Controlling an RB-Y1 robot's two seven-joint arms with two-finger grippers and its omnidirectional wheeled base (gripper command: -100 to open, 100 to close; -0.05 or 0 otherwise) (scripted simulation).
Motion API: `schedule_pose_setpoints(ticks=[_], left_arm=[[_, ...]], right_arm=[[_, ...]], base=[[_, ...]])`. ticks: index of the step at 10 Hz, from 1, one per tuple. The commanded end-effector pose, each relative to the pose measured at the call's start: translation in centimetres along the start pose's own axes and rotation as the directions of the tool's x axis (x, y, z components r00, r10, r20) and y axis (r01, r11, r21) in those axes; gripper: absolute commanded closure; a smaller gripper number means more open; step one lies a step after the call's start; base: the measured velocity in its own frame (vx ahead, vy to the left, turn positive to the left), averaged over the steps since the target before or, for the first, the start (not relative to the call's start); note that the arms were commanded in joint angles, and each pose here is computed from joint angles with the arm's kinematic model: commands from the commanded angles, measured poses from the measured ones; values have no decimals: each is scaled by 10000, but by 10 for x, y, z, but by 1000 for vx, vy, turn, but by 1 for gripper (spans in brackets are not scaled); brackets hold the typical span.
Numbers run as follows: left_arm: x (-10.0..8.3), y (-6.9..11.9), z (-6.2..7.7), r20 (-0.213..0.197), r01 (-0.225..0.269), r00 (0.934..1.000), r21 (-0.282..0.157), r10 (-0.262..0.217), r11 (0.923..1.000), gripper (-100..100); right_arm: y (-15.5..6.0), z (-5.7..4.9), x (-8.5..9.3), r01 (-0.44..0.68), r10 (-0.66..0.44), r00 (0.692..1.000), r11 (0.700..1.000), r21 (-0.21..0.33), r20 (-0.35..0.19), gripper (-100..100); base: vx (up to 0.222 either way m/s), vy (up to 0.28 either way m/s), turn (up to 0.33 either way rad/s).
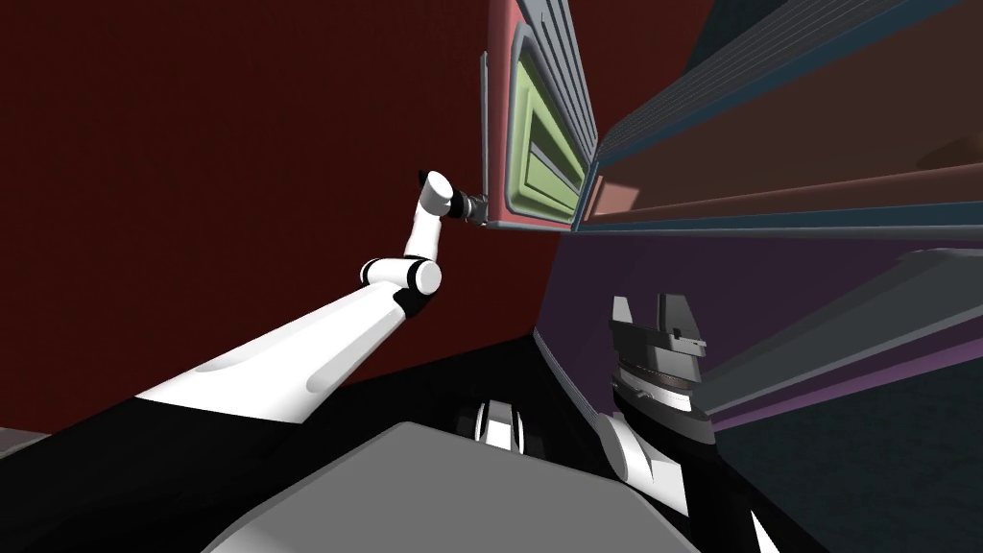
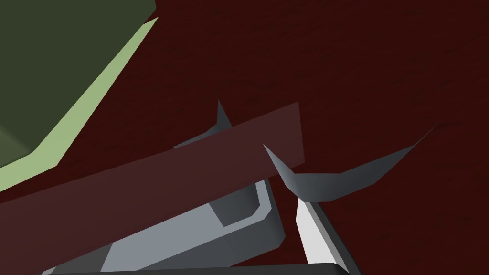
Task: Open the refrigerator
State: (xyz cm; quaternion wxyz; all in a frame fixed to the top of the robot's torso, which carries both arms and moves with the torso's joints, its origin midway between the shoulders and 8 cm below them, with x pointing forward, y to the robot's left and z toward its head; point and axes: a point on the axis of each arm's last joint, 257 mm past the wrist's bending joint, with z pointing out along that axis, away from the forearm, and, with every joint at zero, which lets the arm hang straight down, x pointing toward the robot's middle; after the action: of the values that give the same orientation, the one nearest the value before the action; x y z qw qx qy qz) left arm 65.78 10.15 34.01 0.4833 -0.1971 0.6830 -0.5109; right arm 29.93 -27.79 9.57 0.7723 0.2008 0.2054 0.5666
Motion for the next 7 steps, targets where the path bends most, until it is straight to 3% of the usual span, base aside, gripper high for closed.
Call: schedule_pose_setpoints(ticks=[1, 2, 3, 7], left_arm=[[-14, -29, -15, 336, 66, 9994, 663, -88, 9978, -100], [-2, -1, -4, 13, -26, 10000, 81, 26, 10000, -100], [-1, 4, -2, -10, -58, 10000, -23, 58, 10000, 0], [1, 22, 2, -91, -107, 9999, -338, 104, 9994, 0]], right_arm=[[0, 0, 0, -1, 1, 10000, 10000, 0, 0, 0], [0, 0, 0, 0, 0, 10000, 10000, 0, 0, 0], [0, 0, 0, -1, 1, 10000, 10000, 0, 1, 0], [0, 0, 0, -1, 1, 10000, 10000, 0, 0, 0]], base=[[6, -1, 3], [1, 14, 29], [-6, 14, 33], [-7, 5, 15]])
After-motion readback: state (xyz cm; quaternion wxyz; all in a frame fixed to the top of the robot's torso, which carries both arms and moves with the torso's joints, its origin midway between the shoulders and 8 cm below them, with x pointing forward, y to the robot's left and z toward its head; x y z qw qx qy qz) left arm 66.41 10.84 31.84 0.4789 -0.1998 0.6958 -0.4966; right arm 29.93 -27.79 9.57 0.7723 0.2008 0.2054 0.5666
